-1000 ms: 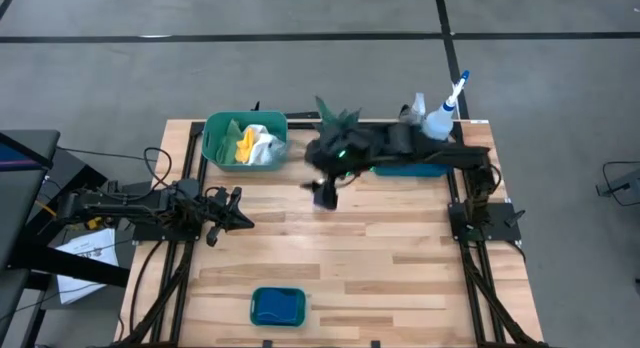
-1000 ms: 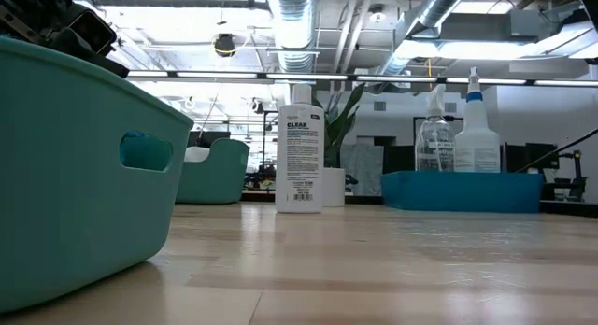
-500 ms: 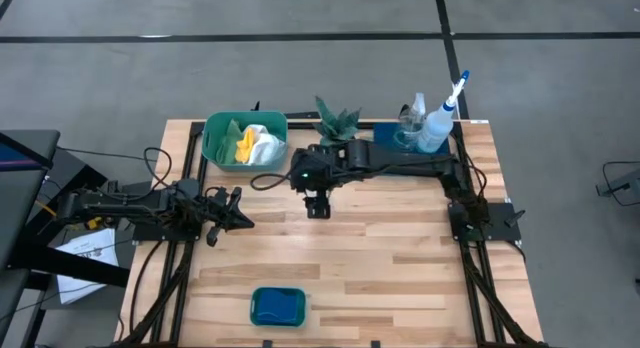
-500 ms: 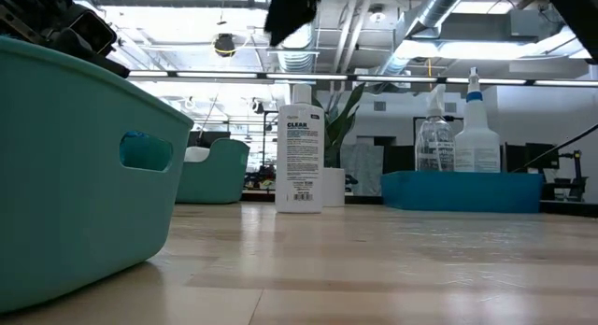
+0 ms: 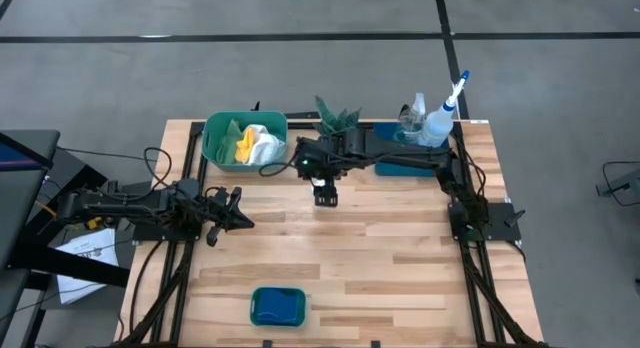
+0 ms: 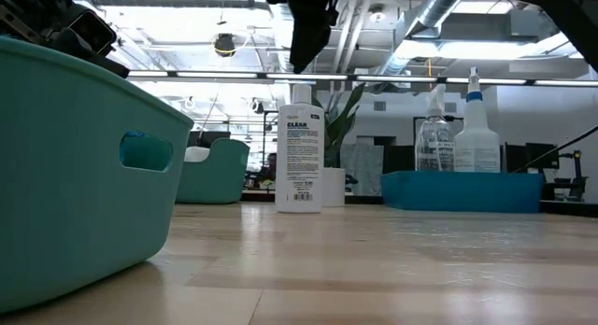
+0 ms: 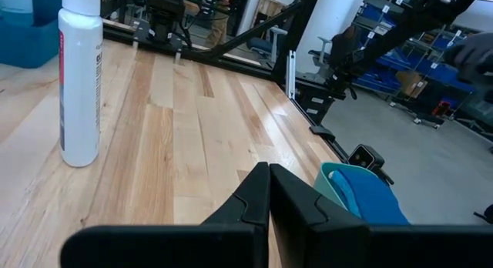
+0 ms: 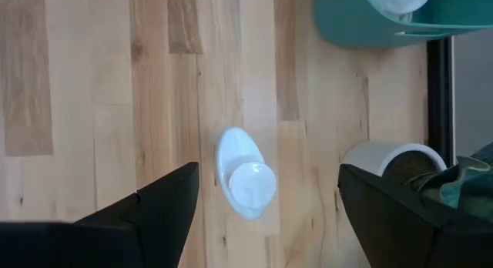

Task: Pick & Place Kitchen Items
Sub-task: Put the white plastic restorer bottle into the blue bin

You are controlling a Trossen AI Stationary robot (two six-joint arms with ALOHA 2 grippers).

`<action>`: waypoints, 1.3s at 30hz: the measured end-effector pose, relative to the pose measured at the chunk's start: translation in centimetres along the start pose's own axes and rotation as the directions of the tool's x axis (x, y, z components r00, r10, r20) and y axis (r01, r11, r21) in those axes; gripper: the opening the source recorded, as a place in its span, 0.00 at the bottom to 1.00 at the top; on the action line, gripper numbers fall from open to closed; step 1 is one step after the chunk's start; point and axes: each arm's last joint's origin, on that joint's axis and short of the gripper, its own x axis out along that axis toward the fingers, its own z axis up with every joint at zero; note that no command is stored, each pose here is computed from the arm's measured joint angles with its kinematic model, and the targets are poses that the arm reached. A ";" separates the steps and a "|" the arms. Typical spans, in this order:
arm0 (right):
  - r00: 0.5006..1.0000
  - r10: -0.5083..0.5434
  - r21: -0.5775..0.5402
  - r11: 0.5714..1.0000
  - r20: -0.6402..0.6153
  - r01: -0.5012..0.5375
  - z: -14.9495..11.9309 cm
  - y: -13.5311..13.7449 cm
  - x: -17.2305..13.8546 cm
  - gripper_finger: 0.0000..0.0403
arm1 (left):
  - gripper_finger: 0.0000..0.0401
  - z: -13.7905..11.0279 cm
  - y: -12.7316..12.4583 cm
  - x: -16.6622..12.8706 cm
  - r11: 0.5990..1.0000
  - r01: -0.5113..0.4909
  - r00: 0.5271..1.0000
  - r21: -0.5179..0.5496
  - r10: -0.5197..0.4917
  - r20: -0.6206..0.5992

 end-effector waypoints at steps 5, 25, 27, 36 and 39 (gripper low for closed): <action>1.000 0.003 0.015 1.000 -0.013 -0.003 -0.2 -0.4 0.1 0.75 | 0.01 0.0 0.0 0.0 1.000 0.000 1.000 0.000 0.000 0.000; 0.994 0.030 0.031 0.999 -0.101 -0.027 0.2 0.0 3.9 0.75 | 0.01 0.0 0.0 0.0 1.000 0.003 1.000 0.000 -0.003 -0.002; 0.992 0.036 0.037 0.999 -0.118 -0.031 0.0 0.0 3.9 0.75 | 0.01 0.0 0.0 0.0 1.000 0.002 1.000 0.000 -0.002 -0.002; 0.989 0.049 0.071 0.997 -0.138 -0.040 -0.2 -0.2 3.9 0.75 | 0.01 0.0 0.0 0.0 1.000 -0.001 1.000 0.000 0.001 -0.001; 0.989 0.049 0.073 0.997 -0.141 -0.040 -0.3 -0.1 3.9 0.75 | 0.01 0.0 0.0 0.0 1.000 -0.001 1.000 0.000 0.001 -0.001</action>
